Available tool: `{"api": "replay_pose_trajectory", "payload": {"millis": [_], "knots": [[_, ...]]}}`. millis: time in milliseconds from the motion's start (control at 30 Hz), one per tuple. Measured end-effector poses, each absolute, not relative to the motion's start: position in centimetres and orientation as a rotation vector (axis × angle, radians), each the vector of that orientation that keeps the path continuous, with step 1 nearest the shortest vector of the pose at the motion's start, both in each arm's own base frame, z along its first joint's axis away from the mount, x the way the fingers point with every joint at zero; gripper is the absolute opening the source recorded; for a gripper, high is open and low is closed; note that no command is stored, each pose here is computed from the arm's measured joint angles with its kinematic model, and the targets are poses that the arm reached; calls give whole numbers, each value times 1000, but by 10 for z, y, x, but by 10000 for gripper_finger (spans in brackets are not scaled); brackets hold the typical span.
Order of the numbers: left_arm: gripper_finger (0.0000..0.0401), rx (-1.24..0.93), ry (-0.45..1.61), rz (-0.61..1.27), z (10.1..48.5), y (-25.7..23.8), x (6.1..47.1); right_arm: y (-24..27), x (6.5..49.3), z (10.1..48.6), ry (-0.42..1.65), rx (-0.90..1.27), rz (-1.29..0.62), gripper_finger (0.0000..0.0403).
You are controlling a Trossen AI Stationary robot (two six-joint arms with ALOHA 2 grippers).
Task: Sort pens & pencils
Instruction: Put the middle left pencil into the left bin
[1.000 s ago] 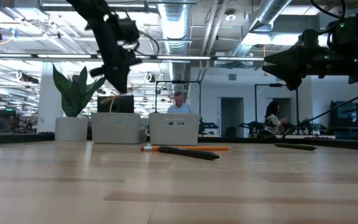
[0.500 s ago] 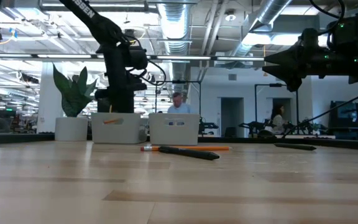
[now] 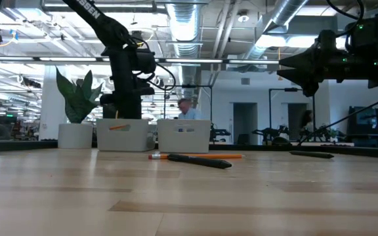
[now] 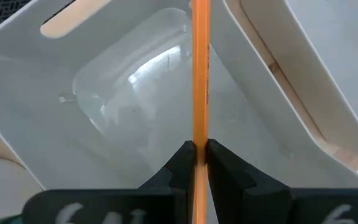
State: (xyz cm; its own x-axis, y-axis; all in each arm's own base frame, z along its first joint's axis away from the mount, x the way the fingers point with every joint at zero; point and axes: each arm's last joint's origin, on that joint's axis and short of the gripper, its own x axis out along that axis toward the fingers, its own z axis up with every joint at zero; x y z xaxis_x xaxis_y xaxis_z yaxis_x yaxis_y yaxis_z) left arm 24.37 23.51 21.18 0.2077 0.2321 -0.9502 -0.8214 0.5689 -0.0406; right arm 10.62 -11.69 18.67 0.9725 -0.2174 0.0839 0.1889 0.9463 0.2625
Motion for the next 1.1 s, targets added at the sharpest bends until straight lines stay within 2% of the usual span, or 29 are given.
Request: {"api": "replay_pose_trajectory", "payload": {"millis": [1100], "knots": [[25,-623,1171,870,211,234,240,-117,106,187,-112,256,-206,217]]}}
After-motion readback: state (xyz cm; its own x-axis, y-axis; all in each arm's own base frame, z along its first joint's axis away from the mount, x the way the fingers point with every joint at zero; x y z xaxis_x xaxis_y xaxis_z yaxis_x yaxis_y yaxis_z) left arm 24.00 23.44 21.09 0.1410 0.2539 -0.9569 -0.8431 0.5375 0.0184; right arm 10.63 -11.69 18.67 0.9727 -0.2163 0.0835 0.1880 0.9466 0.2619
